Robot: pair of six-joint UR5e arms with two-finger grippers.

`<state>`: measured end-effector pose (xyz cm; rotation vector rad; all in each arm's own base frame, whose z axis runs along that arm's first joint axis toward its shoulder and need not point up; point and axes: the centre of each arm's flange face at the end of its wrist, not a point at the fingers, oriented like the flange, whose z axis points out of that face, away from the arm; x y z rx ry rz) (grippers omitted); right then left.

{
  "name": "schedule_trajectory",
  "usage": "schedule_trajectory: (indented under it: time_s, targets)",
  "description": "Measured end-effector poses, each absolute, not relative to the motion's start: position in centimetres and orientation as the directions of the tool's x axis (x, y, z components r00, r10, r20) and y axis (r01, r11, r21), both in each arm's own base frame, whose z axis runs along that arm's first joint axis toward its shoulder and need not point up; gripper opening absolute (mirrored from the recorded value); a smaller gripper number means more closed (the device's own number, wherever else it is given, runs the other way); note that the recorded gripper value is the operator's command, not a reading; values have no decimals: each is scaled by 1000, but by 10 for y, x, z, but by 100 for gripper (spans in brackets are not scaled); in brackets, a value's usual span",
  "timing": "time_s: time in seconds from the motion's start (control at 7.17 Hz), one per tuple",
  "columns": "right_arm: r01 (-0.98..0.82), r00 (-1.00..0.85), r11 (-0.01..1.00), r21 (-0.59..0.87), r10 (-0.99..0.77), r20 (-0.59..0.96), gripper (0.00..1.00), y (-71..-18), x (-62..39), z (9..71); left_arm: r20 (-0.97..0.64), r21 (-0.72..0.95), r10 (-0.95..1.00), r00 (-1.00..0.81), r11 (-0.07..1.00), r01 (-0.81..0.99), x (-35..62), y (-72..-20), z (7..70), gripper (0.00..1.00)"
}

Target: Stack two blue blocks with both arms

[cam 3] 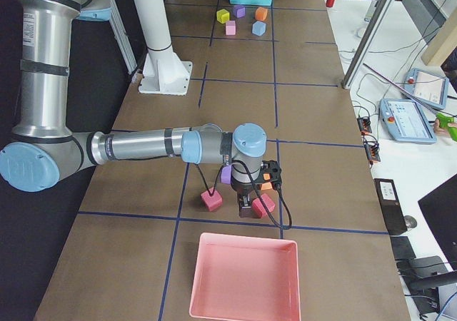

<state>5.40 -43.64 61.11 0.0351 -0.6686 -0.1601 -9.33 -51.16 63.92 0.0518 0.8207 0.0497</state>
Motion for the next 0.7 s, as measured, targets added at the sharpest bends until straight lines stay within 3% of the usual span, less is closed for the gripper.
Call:
schedule_trajectory:
  time_s: [0.7]
  targets:
    - [126, 767, 989, 78, -147, 625, 100, -437, 52, 610, -721, 107, 98, 686, 994, -29, -90, -497, 619, 100]
